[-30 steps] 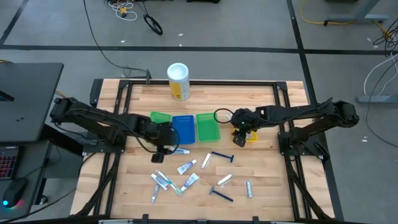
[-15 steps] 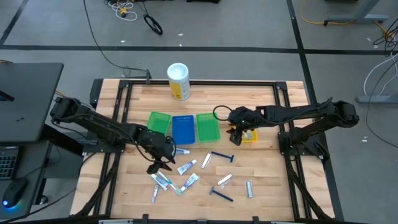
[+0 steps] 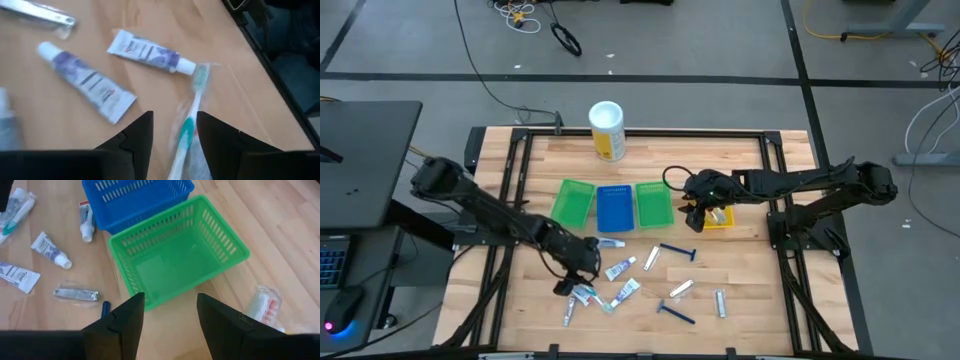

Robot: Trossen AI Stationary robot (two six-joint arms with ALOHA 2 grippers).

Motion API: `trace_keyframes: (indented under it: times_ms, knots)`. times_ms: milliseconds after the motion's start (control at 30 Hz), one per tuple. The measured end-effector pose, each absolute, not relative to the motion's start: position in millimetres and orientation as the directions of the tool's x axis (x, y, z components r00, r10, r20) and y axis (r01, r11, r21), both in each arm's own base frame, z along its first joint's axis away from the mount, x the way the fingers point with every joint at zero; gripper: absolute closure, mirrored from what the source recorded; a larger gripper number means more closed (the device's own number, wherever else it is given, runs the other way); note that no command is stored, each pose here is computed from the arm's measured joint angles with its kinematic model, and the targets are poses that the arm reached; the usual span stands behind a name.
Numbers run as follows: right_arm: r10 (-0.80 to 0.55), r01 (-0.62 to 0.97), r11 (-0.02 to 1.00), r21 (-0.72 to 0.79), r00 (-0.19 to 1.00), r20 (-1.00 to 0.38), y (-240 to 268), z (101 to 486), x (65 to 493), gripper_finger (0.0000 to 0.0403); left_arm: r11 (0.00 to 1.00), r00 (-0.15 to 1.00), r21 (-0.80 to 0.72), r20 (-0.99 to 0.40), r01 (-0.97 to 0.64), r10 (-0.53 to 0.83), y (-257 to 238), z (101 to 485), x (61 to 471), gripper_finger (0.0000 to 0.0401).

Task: Pick & Place Travel size toiletries
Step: Put the green and white toothbrush into the yellow bin

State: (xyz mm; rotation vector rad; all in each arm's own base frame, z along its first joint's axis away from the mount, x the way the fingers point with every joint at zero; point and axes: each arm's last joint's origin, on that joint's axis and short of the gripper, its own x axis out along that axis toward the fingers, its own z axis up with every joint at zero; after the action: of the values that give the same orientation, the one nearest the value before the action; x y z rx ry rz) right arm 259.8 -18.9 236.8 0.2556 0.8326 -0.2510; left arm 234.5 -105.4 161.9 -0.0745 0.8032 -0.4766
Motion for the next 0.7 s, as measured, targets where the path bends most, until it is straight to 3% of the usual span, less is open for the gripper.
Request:
trace_keyframes:
  times_ms: [233,500,700]
  knots:
    - [-0.119,0.317,0.94,0.126,0.65,-0.75,-19,237,260,0.0211,0.877,0.595,-0.282,-0.651,0.388,-0.472,-127,148,240,0.0239]
    - [-0.119,0.314,0.94,0.13,0.662,-0.74,-19,238,261,0.0211,0.903,0.632,-0.12,-0.677,0.412,-0.378,-148,137,239,0.0206]
    - [-0.12,0.311,0.941,0.136,0.678,-0.725,-19,239,263,0.0211,0.909,0.599,-0.113,-0.718,0.402,-0.354,-152,122,238,0.0191]
